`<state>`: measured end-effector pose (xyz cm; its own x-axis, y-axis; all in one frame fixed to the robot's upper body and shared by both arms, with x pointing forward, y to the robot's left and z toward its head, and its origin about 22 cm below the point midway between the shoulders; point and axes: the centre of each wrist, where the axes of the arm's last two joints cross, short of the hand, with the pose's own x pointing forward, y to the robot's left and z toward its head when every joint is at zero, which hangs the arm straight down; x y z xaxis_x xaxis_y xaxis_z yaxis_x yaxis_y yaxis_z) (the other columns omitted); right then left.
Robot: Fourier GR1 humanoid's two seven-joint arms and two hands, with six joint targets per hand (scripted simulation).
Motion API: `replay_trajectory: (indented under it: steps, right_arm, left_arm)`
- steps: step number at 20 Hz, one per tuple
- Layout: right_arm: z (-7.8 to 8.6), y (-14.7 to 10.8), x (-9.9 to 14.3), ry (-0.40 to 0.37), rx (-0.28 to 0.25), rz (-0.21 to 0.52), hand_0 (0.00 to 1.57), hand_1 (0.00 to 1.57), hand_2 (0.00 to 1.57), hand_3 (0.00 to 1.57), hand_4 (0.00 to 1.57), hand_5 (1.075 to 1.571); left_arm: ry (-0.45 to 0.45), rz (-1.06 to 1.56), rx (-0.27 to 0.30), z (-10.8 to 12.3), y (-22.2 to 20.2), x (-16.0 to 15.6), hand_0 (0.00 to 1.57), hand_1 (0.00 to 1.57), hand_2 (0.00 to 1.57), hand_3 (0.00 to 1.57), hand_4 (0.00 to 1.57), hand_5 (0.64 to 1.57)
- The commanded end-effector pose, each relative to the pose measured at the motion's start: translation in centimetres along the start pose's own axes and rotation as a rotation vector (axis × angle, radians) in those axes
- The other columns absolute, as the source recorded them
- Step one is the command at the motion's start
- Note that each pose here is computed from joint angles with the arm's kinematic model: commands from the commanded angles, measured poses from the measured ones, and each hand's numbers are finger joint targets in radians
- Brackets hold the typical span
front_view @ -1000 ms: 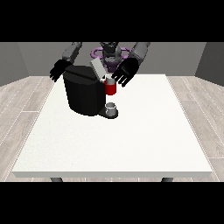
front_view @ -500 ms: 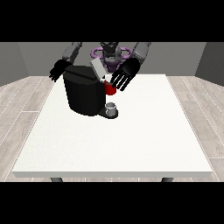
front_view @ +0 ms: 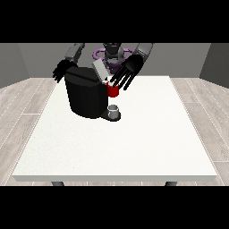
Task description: Insert the coffee pod into the coffee machine and close the lid
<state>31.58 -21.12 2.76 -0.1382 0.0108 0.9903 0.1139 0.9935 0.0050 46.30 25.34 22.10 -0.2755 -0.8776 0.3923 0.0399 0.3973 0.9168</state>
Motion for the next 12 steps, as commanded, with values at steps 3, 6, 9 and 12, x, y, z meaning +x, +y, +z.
replay_trajectory:
  steps: [3,6,9,12]
  right_arm:
    - [0.8,-1.4,-1.7,0.038,-0.044,-0.027,0.00,0.00,0.00,0.00,0.43,1.571]
    - [2.1,-2.8,-2.0,0.057,-0.042,-0.031,0.00,0.00,0.00,0.00,0.39,1.571]
    - [2.3,-3.1,-2.5,0.068,-0.032,-0.021,0.00,0.00,0.00,0.00,0.43,1.571]
    - [3.7,-3.5,-3.6,0.127,-0.091,-0.006,0.00,0.00,0.00,0.00,0.37,1.571]
  left_arm:
    - [0.003,0.023,-0.040,0.2,-2.1,-0.1,0.00,0.00,0.00,0.00,0.00,1.571]
    - [-0.006,0.025,-0.054,1.4,-3.9,-2.4,0.00,0.00,0.00,0.00,0.00,1.571]
    - [0.010,0.131,-0.095,1.0,-5.9,-1.3,0.00,0.00,0.00,0.00,0.00,1.571]
    - [0.041,0.333,-0.074,1.8,-5.6,-3.4,0.00,0.00,0.00,0.00,0.00,1.571]
